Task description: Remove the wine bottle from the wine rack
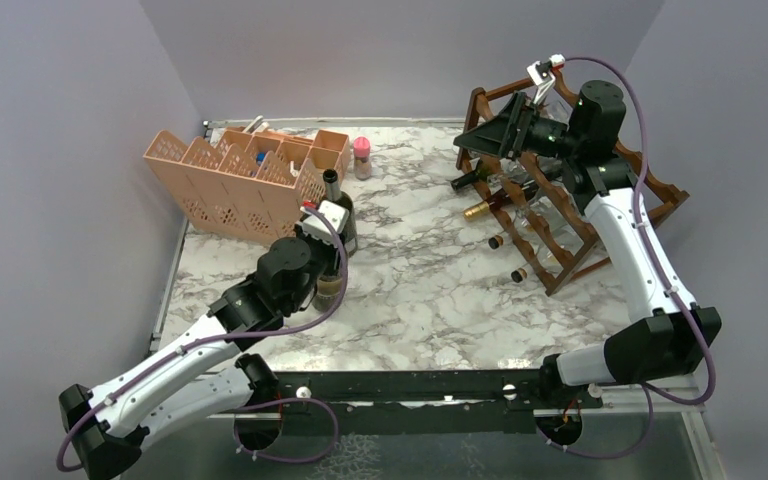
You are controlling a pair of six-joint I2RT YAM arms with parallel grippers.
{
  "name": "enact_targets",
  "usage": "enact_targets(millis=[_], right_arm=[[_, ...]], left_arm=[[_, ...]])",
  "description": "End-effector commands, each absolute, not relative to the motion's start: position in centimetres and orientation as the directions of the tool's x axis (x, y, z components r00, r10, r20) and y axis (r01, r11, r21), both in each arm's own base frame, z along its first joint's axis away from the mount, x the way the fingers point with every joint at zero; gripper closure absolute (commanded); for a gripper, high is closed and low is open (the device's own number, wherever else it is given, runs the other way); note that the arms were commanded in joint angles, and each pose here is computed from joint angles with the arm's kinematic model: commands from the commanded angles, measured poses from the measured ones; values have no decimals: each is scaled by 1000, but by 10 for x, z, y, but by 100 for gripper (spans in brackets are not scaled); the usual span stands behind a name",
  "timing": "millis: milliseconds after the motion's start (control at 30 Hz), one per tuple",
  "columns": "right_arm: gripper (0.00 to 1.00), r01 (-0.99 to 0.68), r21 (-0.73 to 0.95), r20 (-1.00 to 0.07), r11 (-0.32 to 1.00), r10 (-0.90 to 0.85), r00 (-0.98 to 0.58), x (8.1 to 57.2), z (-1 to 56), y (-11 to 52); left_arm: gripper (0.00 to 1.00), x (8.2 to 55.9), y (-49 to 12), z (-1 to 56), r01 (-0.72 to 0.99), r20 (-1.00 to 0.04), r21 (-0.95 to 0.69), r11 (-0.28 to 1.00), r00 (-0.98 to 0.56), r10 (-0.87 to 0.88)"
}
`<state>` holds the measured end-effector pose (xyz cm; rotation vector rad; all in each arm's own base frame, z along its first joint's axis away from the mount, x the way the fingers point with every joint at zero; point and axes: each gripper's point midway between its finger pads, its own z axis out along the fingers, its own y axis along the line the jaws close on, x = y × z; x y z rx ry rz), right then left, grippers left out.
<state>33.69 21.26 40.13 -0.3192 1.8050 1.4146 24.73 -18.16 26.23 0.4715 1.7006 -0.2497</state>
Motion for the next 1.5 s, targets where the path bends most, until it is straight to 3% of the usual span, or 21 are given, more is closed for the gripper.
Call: enact_targets(millis=[0,267,500,1000,1100,1233,1333,1467], right_arm=[[0,-696,588,-806,411,234,-543,330,412,205],[0,-666,530,-838,525,202,-508,338,404,193],[0,-651,521,-840,551,195,-507,341,398,190],[0,-654,511,-840,558,163,-517,338,386,189],[0,-663,509,-842,550,157,-516,336,386,191],[0,-666,508,-842,546,149,-519,337,386,193],[0,-671,507,-841,541,141,-522,337,385,196],[0,-673,505,-840,541,127,-528,338,383,199]], left_arm=[[100,274,-137,280,224,-993,97,970,-43,110],[100,306,-56,272,30,-996,23,999,-86,26],[100,329,6,295,-202,-999,-50,978,30,-45],[99,344,20,257,-296,-995,-78,952,-41,-94],[87,343,21,254,-300,-995,-62,952,-60,-84],[45,342,17,252,-276,-993,-50,960,-85,-76],[21,338,18,254,-281,-992,-51,958,-94,-80],[4,331,21,267,-290,-992,-52,956,-93,-82]])
